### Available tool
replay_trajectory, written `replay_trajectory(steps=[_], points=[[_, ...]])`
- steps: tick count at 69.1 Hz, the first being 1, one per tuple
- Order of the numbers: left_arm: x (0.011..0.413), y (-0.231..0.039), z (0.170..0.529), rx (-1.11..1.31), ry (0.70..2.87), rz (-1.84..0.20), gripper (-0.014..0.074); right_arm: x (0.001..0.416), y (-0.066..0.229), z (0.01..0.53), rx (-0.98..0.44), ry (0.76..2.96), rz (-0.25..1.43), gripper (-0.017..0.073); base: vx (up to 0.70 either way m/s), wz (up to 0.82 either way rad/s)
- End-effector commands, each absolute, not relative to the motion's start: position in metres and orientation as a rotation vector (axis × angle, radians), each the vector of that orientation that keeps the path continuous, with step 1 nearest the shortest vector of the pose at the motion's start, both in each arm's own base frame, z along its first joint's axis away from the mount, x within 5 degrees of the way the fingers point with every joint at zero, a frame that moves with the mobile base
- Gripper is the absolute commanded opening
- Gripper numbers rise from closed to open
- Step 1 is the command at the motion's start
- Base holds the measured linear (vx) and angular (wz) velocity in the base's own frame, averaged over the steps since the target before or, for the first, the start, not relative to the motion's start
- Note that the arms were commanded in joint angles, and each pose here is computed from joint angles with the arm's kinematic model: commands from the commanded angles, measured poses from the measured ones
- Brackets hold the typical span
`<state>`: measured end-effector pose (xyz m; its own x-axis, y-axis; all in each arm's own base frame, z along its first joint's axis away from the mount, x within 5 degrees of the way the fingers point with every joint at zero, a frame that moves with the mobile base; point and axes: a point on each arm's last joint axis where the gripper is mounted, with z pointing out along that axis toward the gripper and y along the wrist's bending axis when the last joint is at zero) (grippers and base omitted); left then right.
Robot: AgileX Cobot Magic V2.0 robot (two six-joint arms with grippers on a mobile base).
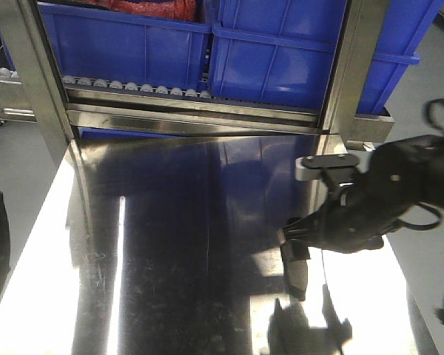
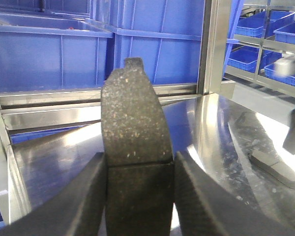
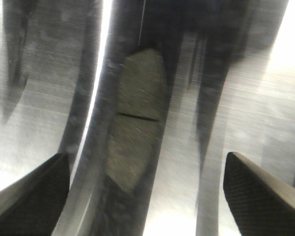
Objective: Move and align brake pads A on conveyor
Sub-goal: 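Move the right gripper over the remaining brake pad on the table, then close the right gripper on the brake pad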
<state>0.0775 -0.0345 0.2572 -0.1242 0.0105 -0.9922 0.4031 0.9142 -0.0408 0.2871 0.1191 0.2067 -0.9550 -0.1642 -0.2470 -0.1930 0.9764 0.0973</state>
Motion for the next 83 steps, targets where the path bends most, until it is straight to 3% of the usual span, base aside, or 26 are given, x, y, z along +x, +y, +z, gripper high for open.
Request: replay_trajectory(steps=[1, 83], points=[[0.077, -0.036, 0.276, 0.31, 1.546, -0.378, 0.0147, 0.3, 0.129, 0.216, -0.262, 2.837, 0.178, 0.0591, 0.0, 0.0], [0.077, -0.036, 0.276, 0.31, 1.546, -0.378, 0.0147, 0.32, 0.141, 0.177, -0.308, 2.907, 0.129, 0.0526, 0.0, 0.0]])
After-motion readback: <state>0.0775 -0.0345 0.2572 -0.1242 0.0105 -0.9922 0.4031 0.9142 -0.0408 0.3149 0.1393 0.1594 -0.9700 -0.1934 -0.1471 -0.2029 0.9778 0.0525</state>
